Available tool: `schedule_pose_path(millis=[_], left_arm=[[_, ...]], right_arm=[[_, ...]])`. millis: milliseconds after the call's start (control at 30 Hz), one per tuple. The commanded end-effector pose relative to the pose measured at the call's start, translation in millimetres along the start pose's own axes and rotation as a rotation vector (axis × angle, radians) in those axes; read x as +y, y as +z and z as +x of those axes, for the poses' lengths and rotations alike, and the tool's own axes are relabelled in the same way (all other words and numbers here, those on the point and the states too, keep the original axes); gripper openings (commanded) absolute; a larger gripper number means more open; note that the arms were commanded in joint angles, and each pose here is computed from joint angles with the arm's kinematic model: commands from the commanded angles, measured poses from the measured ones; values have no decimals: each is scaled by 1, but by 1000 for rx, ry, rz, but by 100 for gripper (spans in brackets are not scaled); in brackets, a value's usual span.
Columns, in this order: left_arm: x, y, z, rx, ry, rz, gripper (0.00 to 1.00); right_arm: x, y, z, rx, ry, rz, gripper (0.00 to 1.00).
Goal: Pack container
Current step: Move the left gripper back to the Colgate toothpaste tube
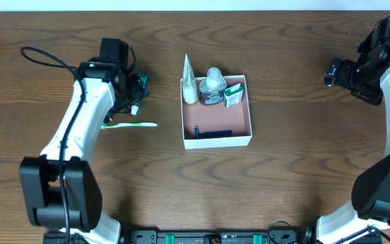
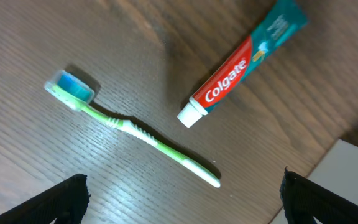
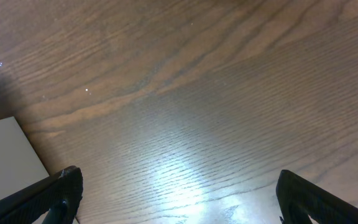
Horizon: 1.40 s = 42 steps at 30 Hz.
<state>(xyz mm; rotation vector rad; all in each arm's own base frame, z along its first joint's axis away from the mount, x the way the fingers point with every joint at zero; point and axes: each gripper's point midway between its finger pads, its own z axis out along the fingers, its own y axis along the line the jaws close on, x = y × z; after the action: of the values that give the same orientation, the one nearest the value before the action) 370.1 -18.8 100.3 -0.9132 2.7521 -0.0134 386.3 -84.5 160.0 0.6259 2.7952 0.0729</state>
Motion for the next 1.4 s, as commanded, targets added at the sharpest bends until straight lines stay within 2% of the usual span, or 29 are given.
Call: schedule_pose_path(millis=[0,133,300,700,800,1000,1167,1267,1367], left_arm=[[2,16,2,22,34,-23,98],[-7,32,-7,4,269,-10,98],[-13,52,-11,1,431,-9,98],[-28,84,-24,-42,600,12,98],[-28,89,-23,-36,604,10,100],[-26,104,-19,-13,606,0,96],[-28,105,-21,-22,605,4,74],[-29,105,-22,-26,604,6,67],[-30,105,-22,-27,604,10,56]], right_arm=[[0,-11,-6,-33,6,-3,99],[0,-11,-6,-33,6,-3,99],[0,-11,-6,-33,6,-3,99],[0,-11,-6,-33,6,-3,99],[0,-11,-6,-33,6,-3,99],[0,-11,-6,-33,6,-3,99],[0,-11,-6,-33,6,-3,99],[0,-11,-6,-33,6,-3,99],[0,-11,-6,-33,6,-3,99]])
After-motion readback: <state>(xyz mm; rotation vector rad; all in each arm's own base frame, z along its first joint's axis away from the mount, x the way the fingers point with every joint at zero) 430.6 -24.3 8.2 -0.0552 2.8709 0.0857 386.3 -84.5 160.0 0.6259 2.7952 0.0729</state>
